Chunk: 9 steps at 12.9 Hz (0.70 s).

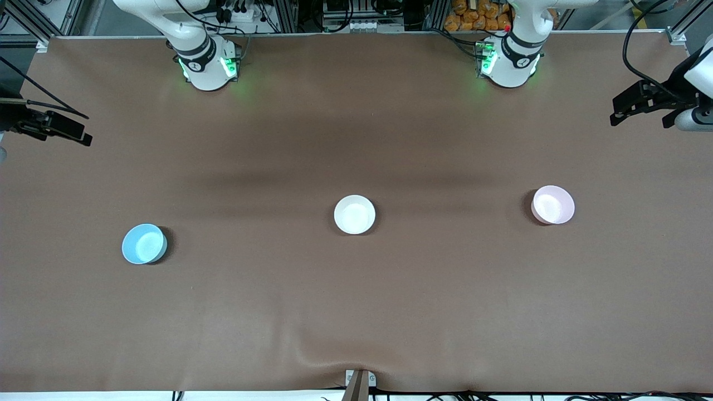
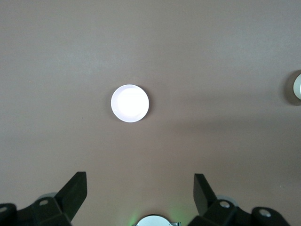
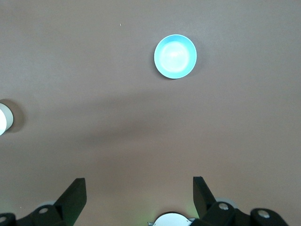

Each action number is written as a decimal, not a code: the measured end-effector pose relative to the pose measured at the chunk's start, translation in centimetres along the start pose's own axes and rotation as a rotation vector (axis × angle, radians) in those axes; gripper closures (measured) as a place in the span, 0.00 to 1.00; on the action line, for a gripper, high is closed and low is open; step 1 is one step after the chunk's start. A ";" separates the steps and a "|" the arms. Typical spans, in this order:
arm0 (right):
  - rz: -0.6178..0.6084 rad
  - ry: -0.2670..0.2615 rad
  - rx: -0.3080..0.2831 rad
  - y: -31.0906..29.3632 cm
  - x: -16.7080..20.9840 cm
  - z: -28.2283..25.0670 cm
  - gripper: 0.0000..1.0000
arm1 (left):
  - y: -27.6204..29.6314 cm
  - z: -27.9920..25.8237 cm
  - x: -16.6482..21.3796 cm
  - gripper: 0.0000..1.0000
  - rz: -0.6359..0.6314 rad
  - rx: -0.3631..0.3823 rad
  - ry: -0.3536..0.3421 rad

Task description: Stack pink and blue bowls on white bowl

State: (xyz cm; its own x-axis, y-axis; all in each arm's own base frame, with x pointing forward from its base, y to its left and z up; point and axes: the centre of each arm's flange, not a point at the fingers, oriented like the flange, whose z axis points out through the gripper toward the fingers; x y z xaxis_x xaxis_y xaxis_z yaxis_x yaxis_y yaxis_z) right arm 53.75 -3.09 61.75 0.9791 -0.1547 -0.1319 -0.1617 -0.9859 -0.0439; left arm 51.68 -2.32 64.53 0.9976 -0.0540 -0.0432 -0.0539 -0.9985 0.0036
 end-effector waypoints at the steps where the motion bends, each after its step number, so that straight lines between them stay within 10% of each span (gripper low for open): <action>1: 0.000 -0.001 0.000 0.0 0.0 0.0 0.00 | 0.0 0.0 0.0 0.00 0.000 0.000 0.000; 9: -0.002 -0.001 0.000 0.0 0.0 0.1 0.00 | 0.0 0.5 0.0 0.00 -0.002 -0.015 -0.019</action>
State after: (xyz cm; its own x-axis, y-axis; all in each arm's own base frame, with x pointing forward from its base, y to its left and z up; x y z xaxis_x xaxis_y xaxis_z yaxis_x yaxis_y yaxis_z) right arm 53.80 -3.06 61.68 0.9793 -0.1530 -0.1324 -0.1600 -0.9861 -0.0439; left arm 51.61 -2.32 64.01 0.9967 -0.0526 -0.0626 -0.0516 -0.9985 0.0181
